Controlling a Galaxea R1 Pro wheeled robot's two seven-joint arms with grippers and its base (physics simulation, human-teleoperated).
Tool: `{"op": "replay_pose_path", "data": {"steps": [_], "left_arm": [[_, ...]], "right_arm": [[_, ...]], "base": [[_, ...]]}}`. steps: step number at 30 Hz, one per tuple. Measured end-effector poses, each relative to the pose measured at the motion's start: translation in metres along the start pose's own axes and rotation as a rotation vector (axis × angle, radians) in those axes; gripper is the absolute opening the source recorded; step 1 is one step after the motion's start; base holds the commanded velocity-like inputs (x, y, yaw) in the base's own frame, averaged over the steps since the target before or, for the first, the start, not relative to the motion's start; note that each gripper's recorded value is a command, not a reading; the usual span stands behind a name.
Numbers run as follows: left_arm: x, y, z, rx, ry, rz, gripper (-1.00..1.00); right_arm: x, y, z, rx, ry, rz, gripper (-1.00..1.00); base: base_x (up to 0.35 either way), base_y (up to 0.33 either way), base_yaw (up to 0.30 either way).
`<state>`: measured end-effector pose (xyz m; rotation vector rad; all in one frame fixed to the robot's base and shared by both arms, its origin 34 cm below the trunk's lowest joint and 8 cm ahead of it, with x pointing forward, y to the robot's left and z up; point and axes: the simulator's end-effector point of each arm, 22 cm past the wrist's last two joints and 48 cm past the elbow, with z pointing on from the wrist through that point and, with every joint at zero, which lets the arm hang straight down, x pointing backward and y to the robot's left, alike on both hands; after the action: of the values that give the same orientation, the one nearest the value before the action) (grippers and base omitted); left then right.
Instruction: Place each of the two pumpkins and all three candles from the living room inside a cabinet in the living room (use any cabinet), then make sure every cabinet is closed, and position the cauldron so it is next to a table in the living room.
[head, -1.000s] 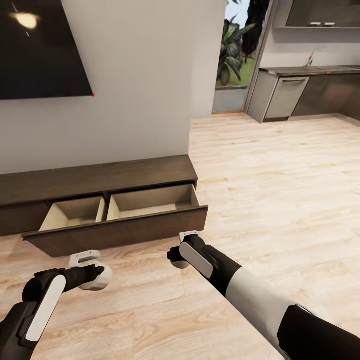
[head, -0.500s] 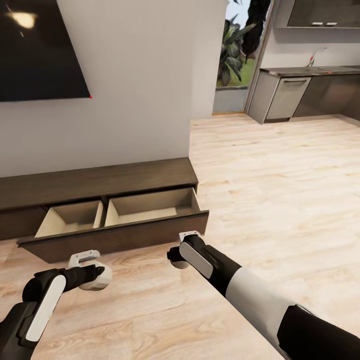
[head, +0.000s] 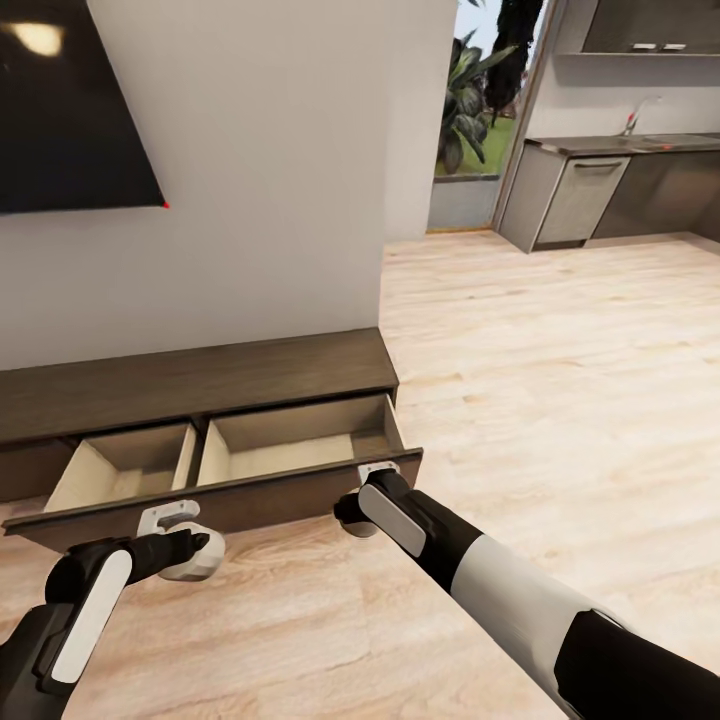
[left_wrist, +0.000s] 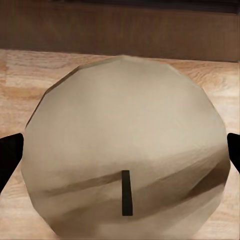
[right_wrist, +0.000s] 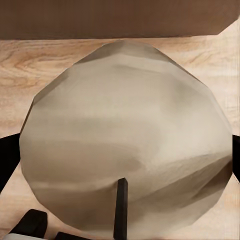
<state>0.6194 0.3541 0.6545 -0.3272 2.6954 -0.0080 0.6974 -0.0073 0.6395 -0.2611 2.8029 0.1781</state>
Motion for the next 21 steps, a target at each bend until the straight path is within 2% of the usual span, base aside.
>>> {"op": "replay_pose_path", "data": {"steps": [4, 21], "left_arm": [[0.0, -0.001, 0.0, 0.001, 0.0, 0.0, -1.0], [-0.012, -0.005, -0.025, 0.003, 0.0, 0.0, -1.0]], "right_arm": [[0.0, 0.0, 0.0, 0.0, 0.0, 0.0, -1.0], [-0.012, 0.004, -0.026, -0.002, -0.01, 0.007, -1.0]], "base": [[0.045, 0.0, 0.0], [0.002, 0.0, 0.0]]}}
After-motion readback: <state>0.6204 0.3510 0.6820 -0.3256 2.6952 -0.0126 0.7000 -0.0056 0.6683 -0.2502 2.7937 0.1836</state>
